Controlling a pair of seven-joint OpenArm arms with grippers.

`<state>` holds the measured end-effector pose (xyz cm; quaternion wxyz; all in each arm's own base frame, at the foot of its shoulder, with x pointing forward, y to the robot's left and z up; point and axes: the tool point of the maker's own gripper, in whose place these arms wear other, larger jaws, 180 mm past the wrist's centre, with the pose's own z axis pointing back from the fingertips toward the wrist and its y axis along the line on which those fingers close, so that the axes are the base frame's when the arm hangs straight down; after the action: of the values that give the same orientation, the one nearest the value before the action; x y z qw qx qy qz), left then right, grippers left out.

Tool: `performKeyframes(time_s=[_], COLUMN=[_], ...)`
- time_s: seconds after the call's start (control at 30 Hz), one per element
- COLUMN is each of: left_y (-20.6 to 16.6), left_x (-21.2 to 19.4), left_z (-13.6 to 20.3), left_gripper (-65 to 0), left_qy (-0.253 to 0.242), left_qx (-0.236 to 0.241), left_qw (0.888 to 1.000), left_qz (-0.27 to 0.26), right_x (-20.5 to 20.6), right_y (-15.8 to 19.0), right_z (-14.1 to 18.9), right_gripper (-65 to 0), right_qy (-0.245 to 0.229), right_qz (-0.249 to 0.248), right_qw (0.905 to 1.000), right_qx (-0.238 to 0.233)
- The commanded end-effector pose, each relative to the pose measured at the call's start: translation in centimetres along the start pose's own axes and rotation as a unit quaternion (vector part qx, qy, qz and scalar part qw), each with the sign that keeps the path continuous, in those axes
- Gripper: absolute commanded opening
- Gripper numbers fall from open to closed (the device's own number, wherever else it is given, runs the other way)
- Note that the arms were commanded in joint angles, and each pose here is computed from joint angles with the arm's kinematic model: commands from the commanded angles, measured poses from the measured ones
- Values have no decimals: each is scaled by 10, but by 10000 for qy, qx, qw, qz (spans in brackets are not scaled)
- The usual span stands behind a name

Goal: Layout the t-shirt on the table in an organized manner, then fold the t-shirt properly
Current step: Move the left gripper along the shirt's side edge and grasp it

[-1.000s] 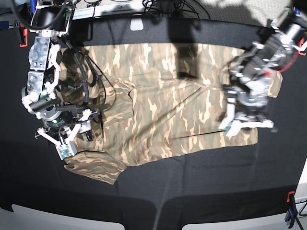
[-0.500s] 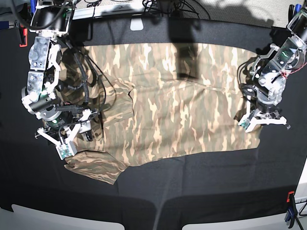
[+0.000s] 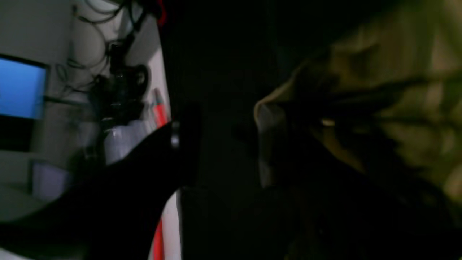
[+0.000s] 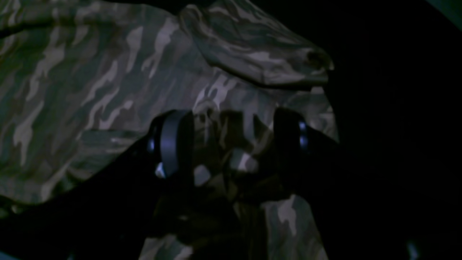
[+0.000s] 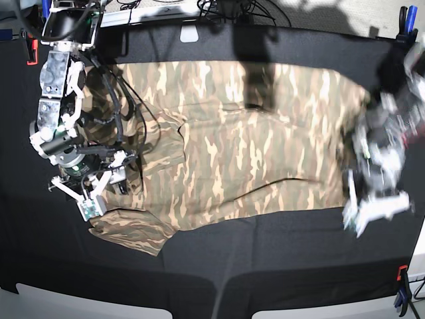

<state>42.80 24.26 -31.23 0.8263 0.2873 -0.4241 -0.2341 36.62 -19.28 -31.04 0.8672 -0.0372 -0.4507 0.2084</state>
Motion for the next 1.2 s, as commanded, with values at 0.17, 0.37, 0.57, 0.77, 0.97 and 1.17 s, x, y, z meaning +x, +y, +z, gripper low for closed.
performKeyframes(time_s=[0.17, 0.37, 0.57, 0.77, 0.97, 1.17], left_y=[29, 6, -21, -3, -17, -52], left_x=[56, 20, -45, -43, -20, -31], left_z=[-3, -12, -19, -21, 10, 62], left_gripper=[-409, -409, -409, -409, -409, -409], left_qy=[-493, 194, 1165, 1139, 840, 264], left_qx=[-271, -916, -1608, -1276, -1949, -3132], left_qw=[9982, 9954, 9798, 9852, 9772, 9431], left_qz=[200, 208, -221, 129, 103, -1084], right_x=[16, 14, 16, 17, 15, 15], right_y=[-7, -7, -3, 3, 4, 4], right_z=[4, 3, 4, 4, 4, 4], right_gripper=[-312, -312, -312, -312, -312, -312], right_qy=[-232, -171, -244, -263, -187, -187], right_qz=[22, 21, -72, -229, -205, -205], right_qw=[9997, 9998, 9997, 9991, 9993, 9993], right_qx=[-81, -81, 28, 220, 252, 252])
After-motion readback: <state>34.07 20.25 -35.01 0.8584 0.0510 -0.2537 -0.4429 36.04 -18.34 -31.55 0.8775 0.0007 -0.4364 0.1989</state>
